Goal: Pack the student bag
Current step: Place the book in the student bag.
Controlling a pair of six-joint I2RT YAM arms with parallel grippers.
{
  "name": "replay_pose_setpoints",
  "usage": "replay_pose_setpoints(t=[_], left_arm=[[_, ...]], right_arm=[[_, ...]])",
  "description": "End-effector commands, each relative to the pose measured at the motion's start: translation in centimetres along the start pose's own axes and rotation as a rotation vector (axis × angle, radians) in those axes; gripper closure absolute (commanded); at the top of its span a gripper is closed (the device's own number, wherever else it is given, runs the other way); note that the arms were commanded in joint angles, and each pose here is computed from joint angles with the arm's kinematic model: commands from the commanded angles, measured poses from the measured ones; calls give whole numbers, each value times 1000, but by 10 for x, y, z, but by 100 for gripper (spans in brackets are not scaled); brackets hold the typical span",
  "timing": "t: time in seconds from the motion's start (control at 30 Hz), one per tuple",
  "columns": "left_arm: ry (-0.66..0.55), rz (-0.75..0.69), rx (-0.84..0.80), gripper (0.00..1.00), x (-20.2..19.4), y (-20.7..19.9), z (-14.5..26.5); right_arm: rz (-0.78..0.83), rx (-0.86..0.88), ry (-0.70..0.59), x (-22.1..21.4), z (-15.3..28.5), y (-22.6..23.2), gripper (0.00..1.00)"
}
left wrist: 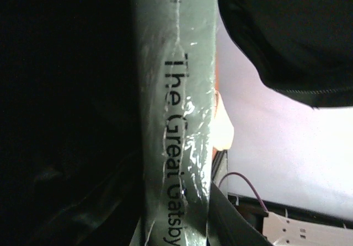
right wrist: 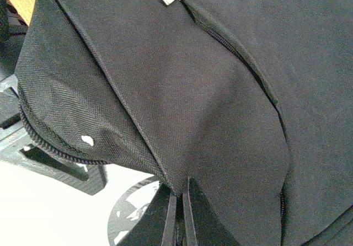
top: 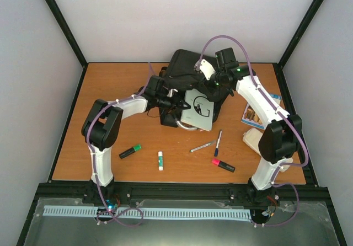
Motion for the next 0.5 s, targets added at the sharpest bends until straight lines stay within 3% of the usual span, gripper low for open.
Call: replay_pose_setpoints(t=[0.0,0.33,0.47], left_arm=[[-109,-108,119,86,25,-15,18],[-245,-156,379,41,17,-9,55],[-256,-240,446,34,5,-23,71]], right_arm=[[58,22,-112,23,20,12,97],[41,13,-70,10,4,7,97],[36,11,-66,9,2,6,97]])
Point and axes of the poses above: each gripper's point midway between its finger pads, its own z axis back along the fingers, its own y axis along the line the jaws close on, x = y × z, the point moved 4 cm from there along z, back along the fingers, and after that the axes turned 5 degrees about -z, right-handed, at the moved point
